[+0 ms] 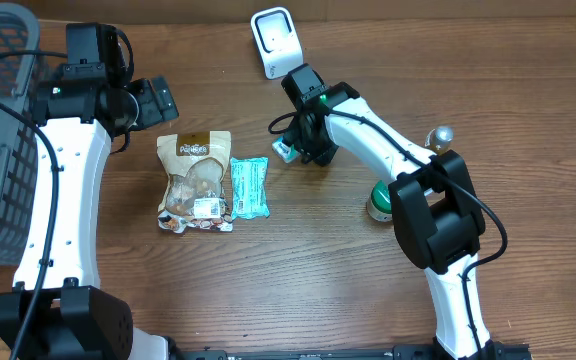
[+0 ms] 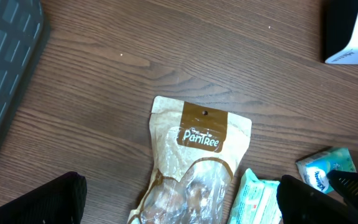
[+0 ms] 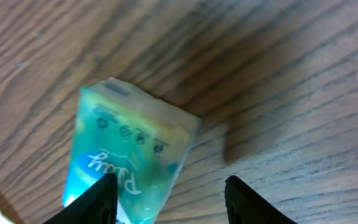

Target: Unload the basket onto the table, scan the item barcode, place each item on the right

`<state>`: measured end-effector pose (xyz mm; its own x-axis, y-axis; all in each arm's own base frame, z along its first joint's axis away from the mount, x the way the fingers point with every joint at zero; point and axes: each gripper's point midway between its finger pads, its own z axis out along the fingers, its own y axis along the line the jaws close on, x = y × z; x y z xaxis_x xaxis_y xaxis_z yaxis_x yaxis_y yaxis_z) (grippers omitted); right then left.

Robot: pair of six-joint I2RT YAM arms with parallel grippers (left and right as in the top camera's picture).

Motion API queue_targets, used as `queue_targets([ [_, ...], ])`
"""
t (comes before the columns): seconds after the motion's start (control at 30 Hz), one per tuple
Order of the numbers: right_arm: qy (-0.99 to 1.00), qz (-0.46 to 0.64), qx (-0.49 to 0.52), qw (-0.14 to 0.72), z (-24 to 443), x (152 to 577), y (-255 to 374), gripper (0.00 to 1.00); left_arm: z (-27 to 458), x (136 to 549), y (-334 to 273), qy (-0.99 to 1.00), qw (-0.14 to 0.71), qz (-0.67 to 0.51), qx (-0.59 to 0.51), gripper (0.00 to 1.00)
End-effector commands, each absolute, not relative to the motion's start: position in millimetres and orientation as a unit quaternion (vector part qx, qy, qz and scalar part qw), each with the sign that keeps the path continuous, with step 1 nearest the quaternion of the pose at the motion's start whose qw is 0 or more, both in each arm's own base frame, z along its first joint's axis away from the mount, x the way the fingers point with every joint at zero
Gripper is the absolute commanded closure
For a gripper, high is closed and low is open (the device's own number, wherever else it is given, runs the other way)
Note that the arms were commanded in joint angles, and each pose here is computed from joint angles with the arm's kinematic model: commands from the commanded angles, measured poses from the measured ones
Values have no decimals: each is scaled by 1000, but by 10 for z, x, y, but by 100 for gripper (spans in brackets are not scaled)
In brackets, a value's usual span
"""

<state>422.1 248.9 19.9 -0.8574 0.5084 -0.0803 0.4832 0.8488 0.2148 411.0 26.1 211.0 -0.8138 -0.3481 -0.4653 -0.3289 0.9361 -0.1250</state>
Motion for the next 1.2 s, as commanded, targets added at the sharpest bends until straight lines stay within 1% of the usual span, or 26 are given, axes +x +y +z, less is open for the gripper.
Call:
queue_targets([
  [0.0,946,106,296,84,352,4274,2470,51,2152,4125,237,952,254,-19,-171,1],
  [0.17,936,116,320,89,367,4319,2496,53,2153,4126,237,952,254,-19,-171,0],
  [0.4,928,121,342,88,373,4337,2501,61,2153,4126,237,952,254,-19,-171,0],
  [0.73,927,123,343,89,379,4344,2502,62,2153,4126,237,952,254,-19,-171,0],
  [0.9,925,134,341,99,537,4360,2510,60,2152,4125,237,952,254,-18,-171,0],
  [1.0,924,141,341,102,598,4371,2523,55,2153,4126,237,952,254,-19,-171,0],
  [1.07,924,147,339,97,605,4363,2551,45,2153,4126,237,952,254,-19,-171,1],
  [1.17,924,151,338,93,606,4352,2569,44,2153,4126,237,952,254,-19,-171,1],
])
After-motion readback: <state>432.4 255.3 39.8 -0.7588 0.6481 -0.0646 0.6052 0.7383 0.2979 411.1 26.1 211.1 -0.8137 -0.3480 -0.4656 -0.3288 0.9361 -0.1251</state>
